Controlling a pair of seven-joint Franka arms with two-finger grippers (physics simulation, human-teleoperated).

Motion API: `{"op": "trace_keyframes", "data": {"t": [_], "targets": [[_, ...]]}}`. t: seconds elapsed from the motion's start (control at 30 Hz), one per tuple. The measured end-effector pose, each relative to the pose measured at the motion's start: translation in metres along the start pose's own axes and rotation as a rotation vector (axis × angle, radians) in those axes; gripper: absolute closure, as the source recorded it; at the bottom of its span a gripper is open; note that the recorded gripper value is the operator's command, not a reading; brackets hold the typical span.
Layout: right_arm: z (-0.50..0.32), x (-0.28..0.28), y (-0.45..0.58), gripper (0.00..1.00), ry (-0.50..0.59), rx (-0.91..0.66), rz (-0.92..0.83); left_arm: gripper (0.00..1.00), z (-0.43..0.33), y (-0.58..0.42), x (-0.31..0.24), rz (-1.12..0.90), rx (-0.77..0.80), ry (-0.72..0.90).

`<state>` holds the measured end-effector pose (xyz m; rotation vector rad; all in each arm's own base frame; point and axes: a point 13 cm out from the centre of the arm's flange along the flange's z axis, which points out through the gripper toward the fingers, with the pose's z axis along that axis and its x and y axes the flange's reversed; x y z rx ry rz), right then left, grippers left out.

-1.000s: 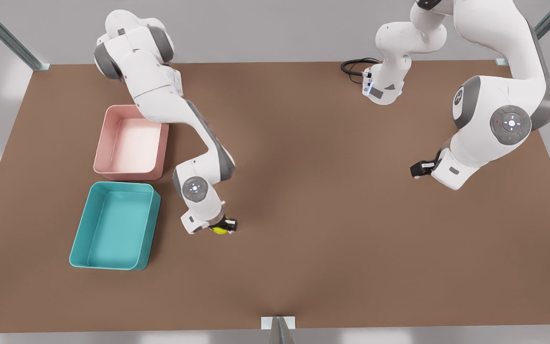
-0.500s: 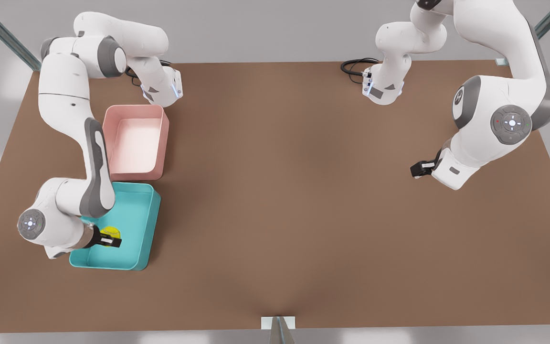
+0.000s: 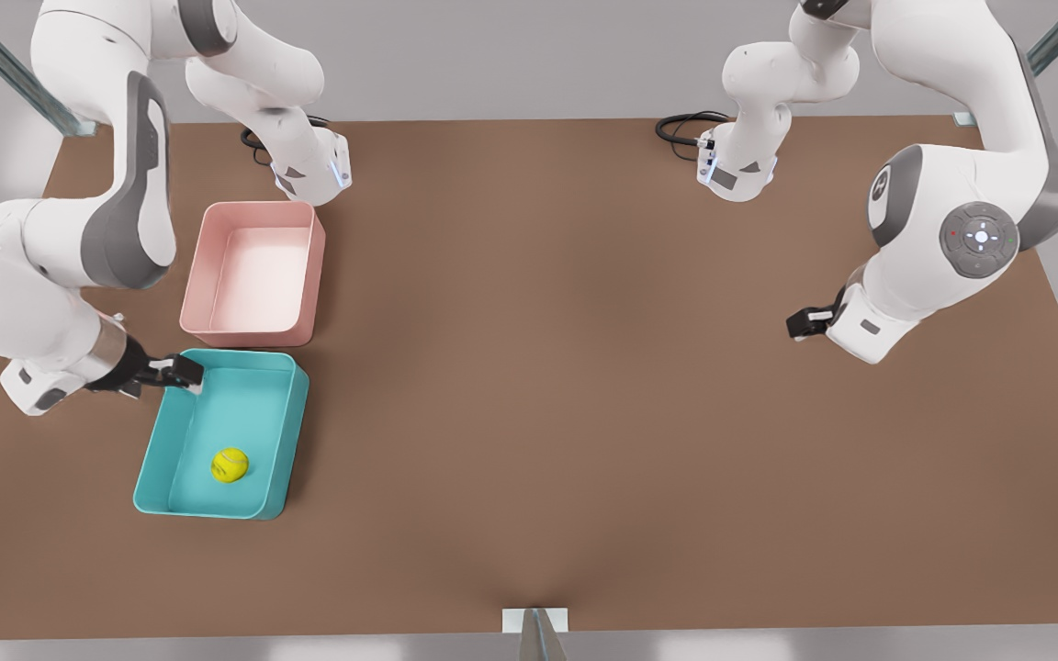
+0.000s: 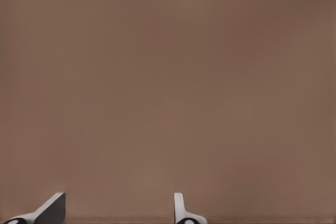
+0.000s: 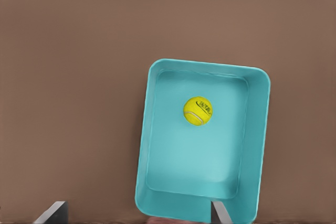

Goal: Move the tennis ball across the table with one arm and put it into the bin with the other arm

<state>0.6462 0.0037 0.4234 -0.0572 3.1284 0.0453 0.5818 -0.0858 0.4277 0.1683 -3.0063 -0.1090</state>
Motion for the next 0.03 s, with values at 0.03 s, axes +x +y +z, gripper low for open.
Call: {"op": "trace_keyframes", "data": {"t": [0.03], "targets": [[-0.0135,0.0088,-0.0033,0.00,0.004,0.004,0.002,0.00,0.0003,0.0004,0.0007,0.000,0.000,0.003]]}}
